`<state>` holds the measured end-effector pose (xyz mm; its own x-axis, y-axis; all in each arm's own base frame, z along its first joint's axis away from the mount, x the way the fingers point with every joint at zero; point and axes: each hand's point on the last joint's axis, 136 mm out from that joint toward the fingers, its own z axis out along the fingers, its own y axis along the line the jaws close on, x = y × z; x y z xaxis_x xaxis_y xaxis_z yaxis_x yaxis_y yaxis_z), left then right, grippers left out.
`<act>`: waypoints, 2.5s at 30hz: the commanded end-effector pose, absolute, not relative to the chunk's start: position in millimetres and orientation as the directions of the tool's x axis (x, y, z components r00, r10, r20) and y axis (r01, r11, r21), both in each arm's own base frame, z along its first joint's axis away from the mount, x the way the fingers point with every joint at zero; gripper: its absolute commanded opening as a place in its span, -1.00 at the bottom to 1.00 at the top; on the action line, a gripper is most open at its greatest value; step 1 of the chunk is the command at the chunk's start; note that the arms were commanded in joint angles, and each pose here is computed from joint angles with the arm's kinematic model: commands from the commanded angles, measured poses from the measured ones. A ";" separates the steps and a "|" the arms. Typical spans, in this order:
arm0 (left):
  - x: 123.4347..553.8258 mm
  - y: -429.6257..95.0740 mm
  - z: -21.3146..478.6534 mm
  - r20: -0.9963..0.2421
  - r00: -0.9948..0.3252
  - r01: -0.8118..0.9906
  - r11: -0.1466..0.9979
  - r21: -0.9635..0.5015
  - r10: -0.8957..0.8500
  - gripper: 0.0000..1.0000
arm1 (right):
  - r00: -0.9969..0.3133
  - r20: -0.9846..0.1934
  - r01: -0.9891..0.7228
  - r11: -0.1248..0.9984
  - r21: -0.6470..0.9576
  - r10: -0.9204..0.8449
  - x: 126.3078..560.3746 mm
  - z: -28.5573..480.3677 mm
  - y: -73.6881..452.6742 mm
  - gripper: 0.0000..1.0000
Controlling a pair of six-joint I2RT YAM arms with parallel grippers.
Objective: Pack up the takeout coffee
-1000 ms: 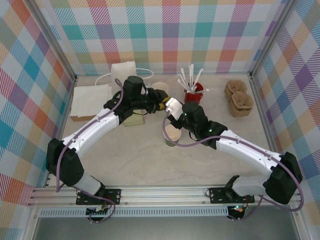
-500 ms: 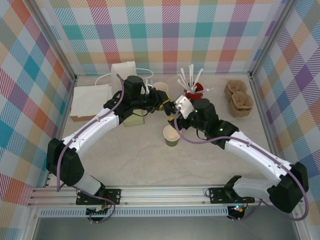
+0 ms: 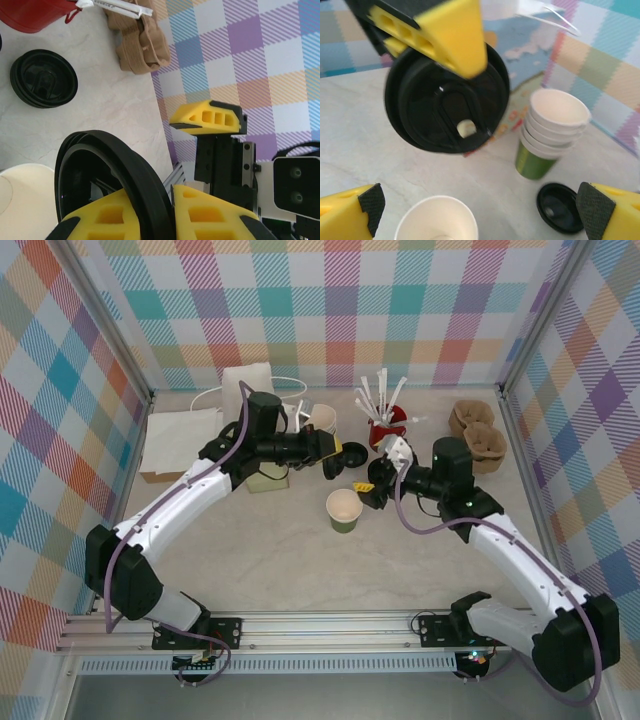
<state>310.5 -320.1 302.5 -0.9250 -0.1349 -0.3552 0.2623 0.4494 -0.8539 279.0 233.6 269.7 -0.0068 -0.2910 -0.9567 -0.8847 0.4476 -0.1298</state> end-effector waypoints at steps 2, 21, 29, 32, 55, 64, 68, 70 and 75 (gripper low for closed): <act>294.4 -320.2 322.0 -0.406 -0.910 0.339 0.419 -0.842 -0.081 -0.78 | 0.182 -0.964 -0.934 0.272 -0.231 -0.195 271.8 312.9 258.6 0.99; 297.0 -326.1 328.7 -0.407 -0.907 0.342 0.381 -0.859 -0.104 -0.80 | 0.154 -0.966 -0.961 0.198 -0.195 -0.206 279.4 297.5 291.0 0.84; 295.1 -327.5 328.6 -0.412 -0.907 0.352 0.374 -0.858 -0.091 -0.81 | 0.137 -0.965 -0.967 0.179 -0.179 -0.226 278.0 293.9 291.8 0.69; 294.6 -328.1 328.8 -0.412 -0.907 0.353 0.372 -0.859 -0.089 -0.81 | 0.129 -0.966 -0.970 0.174 -0.170 -0.224 278.5 294.3 292.8 0.66; 303.7 -323.8 321.0 -0.403 -0.906 0.319 0.421 -0.849 -0.128 -0.32 | 0.022 -0.957 -0.969 0.231 -0.092 -0.288 283.8 282.6 286.8 0.37; 307.9 -305.6 297.9 -0.406 -0.902 0.268 0.548 -0.793 -0.147 0.05 | -0.083 -0.916 -0.960 0.277 -0.031 -0.392 283.7 260.2 276.2 0.39; 312.0 -279.0 285.4 -0.442 -0.877 0.221 0.659 -0.719 -0.188 0.20 | -0.174 -0.865 -0.946 0.323 0.014 -0.471 282.1 246.7 265.0 0.39; 312.3 -263.9 282.1 -0.476 -0.854 0.202 0.708 -0.676 -0.210 0.22 | -0.222 -0.831 -0.938 0.344 0.040 -0.510 278.9 241.1 258.9 0.39; 310.1 -220.2 269.2 -0.559 -0.783 0.123 0.814 -0.568 -0.272 0.29 | -0.326 -0.698 -0.914 0.402 0.060 -0.637 268.6 221.4 246.2 0.41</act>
